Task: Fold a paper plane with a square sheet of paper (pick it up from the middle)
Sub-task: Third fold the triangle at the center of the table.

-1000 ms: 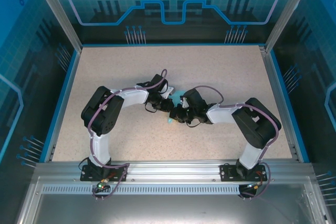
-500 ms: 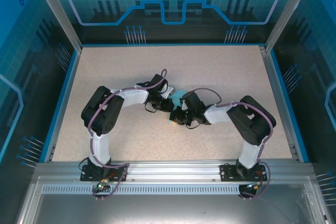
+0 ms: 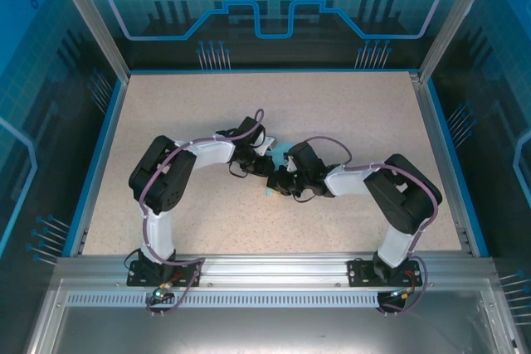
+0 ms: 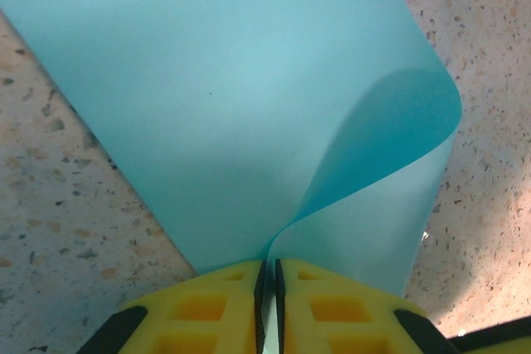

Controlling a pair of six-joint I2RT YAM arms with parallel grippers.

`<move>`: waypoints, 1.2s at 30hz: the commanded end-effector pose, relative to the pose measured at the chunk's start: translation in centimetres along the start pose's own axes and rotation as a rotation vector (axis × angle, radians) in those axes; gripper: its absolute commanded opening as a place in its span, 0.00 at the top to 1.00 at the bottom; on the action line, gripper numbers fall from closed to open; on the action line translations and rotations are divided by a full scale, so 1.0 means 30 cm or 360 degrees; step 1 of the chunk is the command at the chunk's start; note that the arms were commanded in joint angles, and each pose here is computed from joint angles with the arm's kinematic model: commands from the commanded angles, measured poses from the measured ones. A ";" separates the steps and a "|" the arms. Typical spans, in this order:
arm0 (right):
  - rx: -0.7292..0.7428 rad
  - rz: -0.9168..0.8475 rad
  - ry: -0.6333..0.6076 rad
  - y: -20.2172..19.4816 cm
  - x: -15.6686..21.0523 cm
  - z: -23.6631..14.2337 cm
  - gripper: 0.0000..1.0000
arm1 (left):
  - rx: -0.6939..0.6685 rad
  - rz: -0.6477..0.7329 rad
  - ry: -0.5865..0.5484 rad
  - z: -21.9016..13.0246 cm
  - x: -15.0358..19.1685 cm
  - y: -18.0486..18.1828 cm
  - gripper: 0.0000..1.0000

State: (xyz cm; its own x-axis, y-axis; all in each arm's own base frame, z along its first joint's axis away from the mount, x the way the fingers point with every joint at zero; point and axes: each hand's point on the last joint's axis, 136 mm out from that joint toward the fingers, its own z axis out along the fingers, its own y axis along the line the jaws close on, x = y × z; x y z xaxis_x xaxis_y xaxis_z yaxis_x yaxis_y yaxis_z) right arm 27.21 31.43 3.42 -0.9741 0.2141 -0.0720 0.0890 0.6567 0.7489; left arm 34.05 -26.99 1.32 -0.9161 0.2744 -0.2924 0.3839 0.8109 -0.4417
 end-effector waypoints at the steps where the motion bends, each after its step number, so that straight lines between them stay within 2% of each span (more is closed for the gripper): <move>1: -0.0025 -0.0008 0.0051 0.007 0.051 0.020 0.86 | -0.0051 -0.0005 0.0137 0.061 0.066 0.050 0.86; 14: 0.0100 0.0042 0.0071 -0.094 0.072 0.079 0.88 | -0.0052 -0.0001 0.0152 0.069 0.070 0.054 0.89; 19: -0.0020 -0.0026 -0.0035 -0.001 0.028 -0.009 0.87 | -0.0055 -0.0002 0.0159 0.066 0.073 0.055 0.89; 24: -0.0053 -0.0029 -0.0147 0.006 -0.034 -0.087 0.85 | -0.0055 -0.0002 0.0159 0.065 0.072 0.054 0.89; 32: -0.0113 0.0022 -0.0075 -0.006 -0.038 -0.011 0.86 | -0.0058 -0.0004 0.0163 0.067 0.070 0.056 0.89; 36: -0.0056 0.0022 -0.0019 -0.036 -0.002 0.035 0.86 | -0.0059 -0.0006 0.0171 0.070 0.073 0.056 0.89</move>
State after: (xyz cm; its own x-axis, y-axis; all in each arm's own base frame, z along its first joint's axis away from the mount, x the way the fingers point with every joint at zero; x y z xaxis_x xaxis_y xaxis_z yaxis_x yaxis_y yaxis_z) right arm 27.52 30.18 1.89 -0.9637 0.2577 -0.0699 0.1154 0.6382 0.7612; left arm 34.50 -27.50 1.34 -0.9085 0.2907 -0.3002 0.4034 0.7979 -0.4479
